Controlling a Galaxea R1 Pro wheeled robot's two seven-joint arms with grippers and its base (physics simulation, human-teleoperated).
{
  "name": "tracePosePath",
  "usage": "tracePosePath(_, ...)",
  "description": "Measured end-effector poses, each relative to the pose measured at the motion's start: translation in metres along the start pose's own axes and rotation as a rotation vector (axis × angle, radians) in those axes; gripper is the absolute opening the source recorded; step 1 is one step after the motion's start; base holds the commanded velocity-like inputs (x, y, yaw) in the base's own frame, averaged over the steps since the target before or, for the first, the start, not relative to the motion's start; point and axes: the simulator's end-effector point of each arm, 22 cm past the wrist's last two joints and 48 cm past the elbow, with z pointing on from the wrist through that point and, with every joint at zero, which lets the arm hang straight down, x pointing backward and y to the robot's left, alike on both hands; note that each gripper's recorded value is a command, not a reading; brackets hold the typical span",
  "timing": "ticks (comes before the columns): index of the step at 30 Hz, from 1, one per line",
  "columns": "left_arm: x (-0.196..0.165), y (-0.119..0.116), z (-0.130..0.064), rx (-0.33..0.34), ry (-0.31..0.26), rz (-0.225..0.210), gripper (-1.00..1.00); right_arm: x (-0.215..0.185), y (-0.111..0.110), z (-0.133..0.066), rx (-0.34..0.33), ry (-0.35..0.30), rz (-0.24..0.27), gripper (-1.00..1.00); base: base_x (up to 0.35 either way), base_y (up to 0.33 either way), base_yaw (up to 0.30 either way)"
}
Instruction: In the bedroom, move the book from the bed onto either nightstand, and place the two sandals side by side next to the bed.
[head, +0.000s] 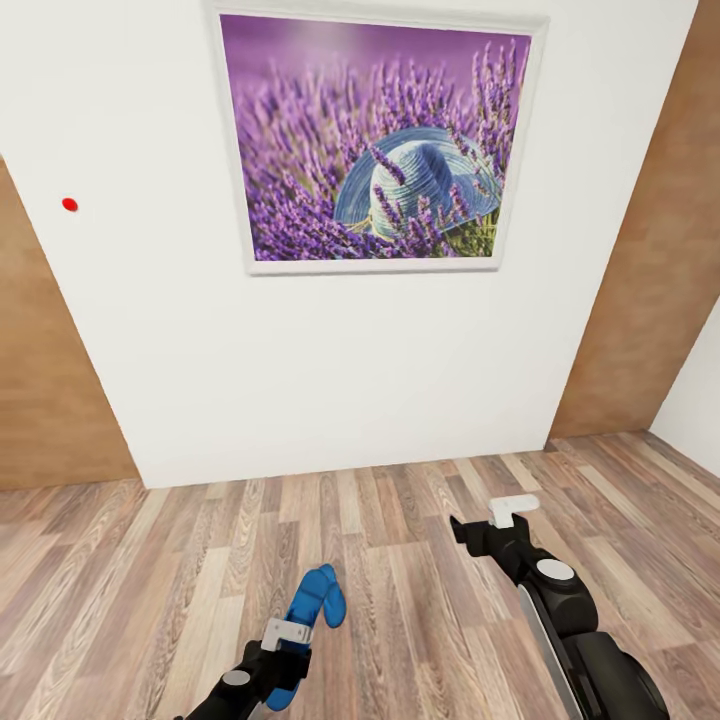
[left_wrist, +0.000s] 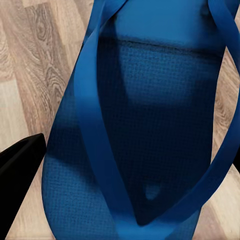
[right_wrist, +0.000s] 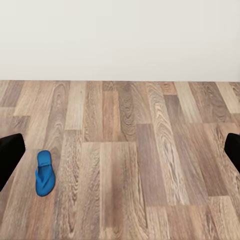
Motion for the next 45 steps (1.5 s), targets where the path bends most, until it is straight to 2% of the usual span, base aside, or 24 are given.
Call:
tracePosePath(11, 0.0001, -0.0001, 0.0, 0.0, 0.0, 0.001, -1.0, 0.0002, 0.0009, 0.0, -0.004, 0.0, 0.0, 1.0, 0.0, 0.0, 0.015)
tracePosePath(18, 0.0001, -0.0001, -0.0002, 0.0, 0.0, 0.001, -1.0, -0.0001, 0.0016, -0.0002, -0.004, 0.0, -0.001, 1.0, 0.098, 0.0, 0.178)
tracePosePath(37, 0.0004, 0.0001, -0.0004, 0.0, 0.001, 0.0, -1.0, -0.0001, 0.0038, -0.0003, -0.004, 0.0, -0.007, 1.0, 0.293, 0.0, 0.281)
tracePosePath(45, -0.0003, 0.0001, -0.0002, -0.001, -0.002, 0.0, -1.0, 0.0, 0.0053, -0.0003, -0.013, 0.0, -0.005, 1.0, 0.315, 0.0, 0.073)
